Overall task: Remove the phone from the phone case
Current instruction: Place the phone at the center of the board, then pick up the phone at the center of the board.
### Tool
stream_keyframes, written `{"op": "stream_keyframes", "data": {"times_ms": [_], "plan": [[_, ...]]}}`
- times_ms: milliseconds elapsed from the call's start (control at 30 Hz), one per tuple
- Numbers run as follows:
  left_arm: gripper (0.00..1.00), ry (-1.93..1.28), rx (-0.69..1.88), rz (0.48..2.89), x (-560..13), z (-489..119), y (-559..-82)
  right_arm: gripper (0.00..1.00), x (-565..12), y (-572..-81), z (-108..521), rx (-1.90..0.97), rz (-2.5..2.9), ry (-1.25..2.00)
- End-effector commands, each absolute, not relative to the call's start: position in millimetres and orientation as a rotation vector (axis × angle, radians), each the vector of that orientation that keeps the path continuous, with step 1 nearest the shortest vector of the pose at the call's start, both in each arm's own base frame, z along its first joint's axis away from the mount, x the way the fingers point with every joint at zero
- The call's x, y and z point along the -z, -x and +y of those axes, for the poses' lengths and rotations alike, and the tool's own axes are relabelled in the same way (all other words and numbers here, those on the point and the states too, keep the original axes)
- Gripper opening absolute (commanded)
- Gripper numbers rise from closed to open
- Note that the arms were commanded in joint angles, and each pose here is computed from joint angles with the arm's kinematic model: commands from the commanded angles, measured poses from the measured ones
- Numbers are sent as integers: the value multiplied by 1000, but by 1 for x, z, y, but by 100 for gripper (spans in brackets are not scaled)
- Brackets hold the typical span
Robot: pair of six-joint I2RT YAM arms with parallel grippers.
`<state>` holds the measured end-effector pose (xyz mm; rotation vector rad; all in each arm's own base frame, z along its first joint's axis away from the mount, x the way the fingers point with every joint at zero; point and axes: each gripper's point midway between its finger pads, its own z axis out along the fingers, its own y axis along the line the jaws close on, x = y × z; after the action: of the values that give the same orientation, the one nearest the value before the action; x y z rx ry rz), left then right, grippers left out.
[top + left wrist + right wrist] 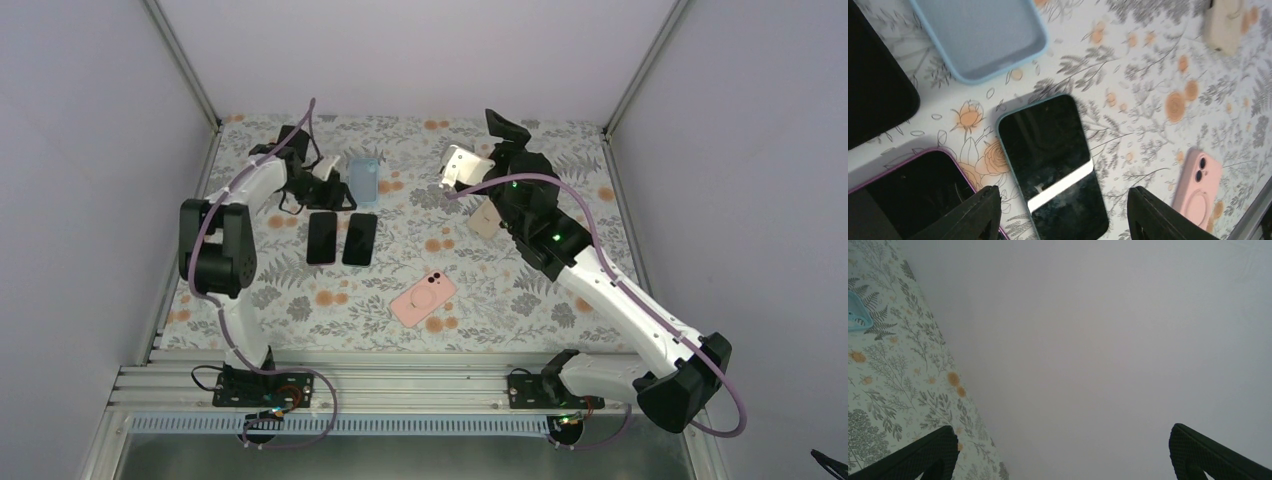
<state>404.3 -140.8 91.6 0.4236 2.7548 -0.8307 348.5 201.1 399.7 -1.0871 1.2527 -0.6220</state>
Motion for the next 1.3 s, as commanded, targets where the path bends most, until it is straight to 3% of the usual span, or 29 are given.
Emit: {"op": "stream_keyframes", "data": {"times_ms": [0, 100, 200, 433, 700, 1267], "plan": [[67, -469, 829, 2590, -136, -144, -413, 99, -410, -348, 196, 551, 1279, 1028], [75, -492, 803, 2499, -162, -145, -417, 99, -410, -348, 191, 512, 1308, 994], [99, -518, 747, 2398, -195, -144, -424, 99, -409, -347, 187, 453, 1345, 960], [100, -540, 531, 2201, -268, -128, -440, 99, -383, -352, 176, 308, 1500, 902], [100, -447, 233, 2101, -313, -91, -455, 99, -339, -358, 159, 14, 1726, 709], [100, -260, 117, 2050, -333, -64, -450, 99, -210, -406, 128, -273, 2186, 242]]}}
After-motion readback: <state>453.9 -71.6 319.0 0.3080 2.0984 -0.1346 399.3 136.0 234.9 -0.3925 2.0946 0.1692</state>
